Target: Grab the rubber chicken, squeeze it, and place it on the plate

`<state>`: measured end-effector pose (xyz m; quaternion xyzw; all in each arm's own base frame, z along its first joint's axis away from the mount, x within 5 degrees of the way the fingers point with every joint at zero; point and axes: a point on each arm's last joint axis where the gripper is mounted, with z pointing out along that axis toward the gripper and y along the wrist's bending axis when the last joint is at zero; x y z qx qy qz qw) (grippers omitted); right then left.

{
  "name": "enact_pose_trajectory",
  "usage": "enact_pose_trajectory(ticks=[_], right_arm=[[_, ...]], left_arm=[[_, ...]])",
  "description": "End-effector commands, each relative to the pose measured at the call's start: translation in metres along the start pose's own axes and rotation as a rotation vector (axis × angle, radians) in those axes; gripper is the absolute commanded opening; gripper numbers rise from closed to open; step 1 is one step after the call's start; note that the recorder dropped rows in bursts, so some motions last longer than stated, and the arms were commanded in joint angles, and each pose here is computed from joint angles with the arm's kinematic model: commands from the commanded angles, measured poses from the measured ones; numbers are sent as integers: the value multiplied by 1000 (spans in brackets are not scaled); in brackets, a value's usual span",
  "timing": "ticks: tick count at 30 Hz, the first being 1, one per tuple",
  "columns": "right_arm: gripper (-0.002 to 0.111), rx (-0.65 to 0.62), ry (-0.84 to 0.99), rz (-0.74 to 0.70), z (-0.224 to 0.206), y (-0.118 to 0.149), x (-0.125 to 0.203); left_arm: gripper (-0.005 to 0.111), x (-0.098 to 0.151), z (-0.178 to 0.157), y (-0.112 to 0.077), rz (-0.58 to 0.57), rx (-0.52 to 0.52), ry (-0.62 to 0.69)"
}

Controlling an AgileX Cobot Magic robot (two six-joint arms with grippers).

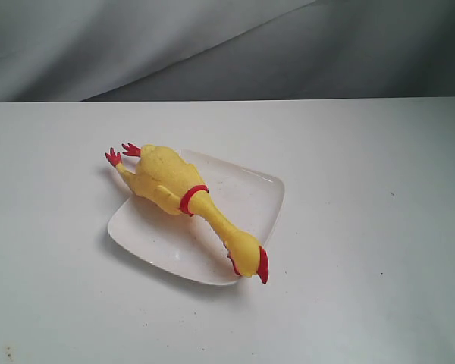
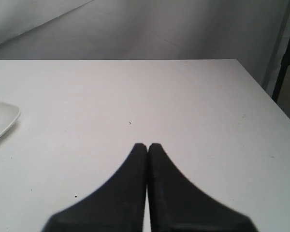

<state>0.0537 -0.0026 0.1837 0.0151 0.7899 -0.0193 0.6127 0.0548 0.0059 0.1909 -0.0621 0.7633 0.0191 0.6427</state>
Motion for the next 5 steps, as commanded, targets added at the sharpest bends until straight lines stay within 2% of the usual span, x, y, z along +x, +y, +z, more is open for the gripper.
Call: enact_pose_trajectory(ticks=[1,5], right_arm=[[0,9,-1,-6,0,-1,1],[0,9,-1,-6,0,-1,1]], left_arm=[[0,2,0,0,-9,-2,4],[0,2,0,0,-9,-2,4]])
